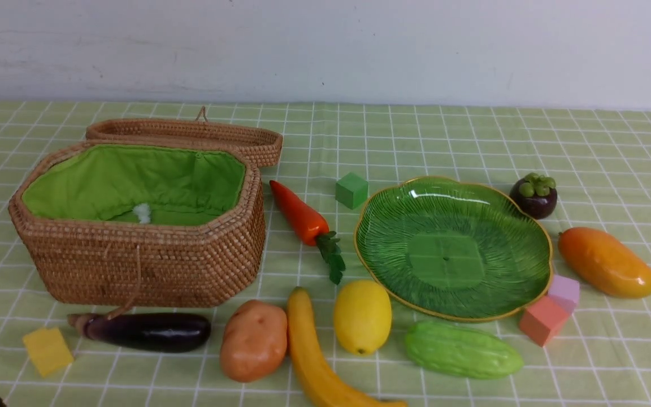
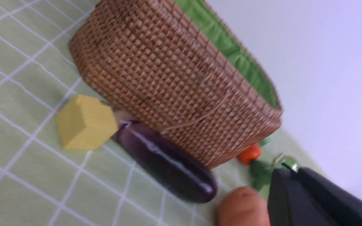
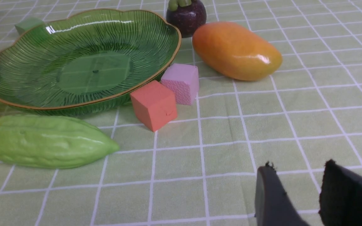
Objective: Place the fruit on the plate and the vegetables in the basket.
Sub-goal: Use the left arm to grab an eggplant and put it into the left basket
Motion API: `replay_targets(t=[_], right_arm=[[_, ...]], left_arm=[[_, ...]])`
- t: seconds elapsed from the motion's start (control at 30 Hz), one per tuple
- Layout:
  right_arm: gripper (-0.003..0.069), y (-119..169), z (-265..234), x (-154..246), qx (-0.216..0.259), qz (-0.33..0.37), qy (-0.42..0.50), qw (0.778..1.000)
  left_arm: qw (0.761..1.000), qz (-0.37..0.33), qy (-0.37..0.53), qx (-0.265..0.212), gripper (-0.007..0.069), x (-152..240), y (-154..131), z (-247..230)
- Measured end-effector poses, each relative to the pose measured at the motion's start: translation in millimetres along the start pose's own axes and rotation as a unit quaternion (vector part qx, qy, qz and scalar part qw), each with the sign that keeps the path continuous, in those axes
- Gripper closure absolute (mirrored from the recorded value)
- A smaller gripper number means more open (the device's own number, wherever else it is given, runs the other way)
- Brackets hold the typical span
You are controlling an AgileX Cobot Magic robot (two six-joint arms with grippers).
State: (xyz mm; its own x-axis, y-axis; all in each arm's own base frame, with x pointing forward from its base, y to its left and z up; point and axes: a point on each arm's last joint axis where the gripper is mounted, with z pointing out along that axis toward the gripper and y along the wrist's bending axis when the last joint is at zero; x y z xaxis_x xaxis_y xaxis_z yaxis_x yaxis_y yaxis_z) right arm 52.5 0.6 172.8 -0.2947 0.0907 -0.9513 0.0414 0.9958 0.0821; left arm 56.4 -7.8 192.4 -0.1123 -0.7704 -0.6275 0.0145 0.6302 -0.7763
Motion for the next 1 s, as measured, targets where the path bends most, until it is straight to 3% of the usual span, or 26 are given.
replay_targets(t=[0.2, 0.4, 0.67, 0.77, 0.83, 0.87, 1.0], right_arm=[[0.0419, 0, 0, 0, 0.0, 0.0, 0.0, 1.0], [0.0419, 0, 0, 0, 0.0, 0.0, 0.0, 1.0], [0.0419, 0, 0, 0, 0.0, 0.0, 0.0, 1.0], [0.0419, 0, 0, 0, 0.001, -0.002, 0.0, 1.0], [0.0419, 0, 0, 0, 0.001, -0.004, 0.0, 1.0], [0.0419, 0, 0, 0, 0.001, -0.004, -0.001, 1.0], [0.0419, 1, 1, -3, -0.006, 0.032, -0.027, 0.999]], left_arm=[[0.994, -0.092, -0.053, 0.03, 0.0594, -10, -5, -1], [0.995, -0.06, -0.074, 0.033, 0.0589, -14, -5, -1], [0.994, -0.087, -0.062, 0.037, 0.0588, -14, -8, -2], [0.996, -0.056, -0.034, 0.053, 0.0618, -19, -26, -6], [0.996, 0.01, -0.019, 0.084, 0.0638, -34, -54, -17], [0.996, 0.011, -0.017, 0.086, 0.0638, -35, -56, -18], [0.984, 0.132, 0.07, 0.1, 0.0638, -49, -96, -25]])
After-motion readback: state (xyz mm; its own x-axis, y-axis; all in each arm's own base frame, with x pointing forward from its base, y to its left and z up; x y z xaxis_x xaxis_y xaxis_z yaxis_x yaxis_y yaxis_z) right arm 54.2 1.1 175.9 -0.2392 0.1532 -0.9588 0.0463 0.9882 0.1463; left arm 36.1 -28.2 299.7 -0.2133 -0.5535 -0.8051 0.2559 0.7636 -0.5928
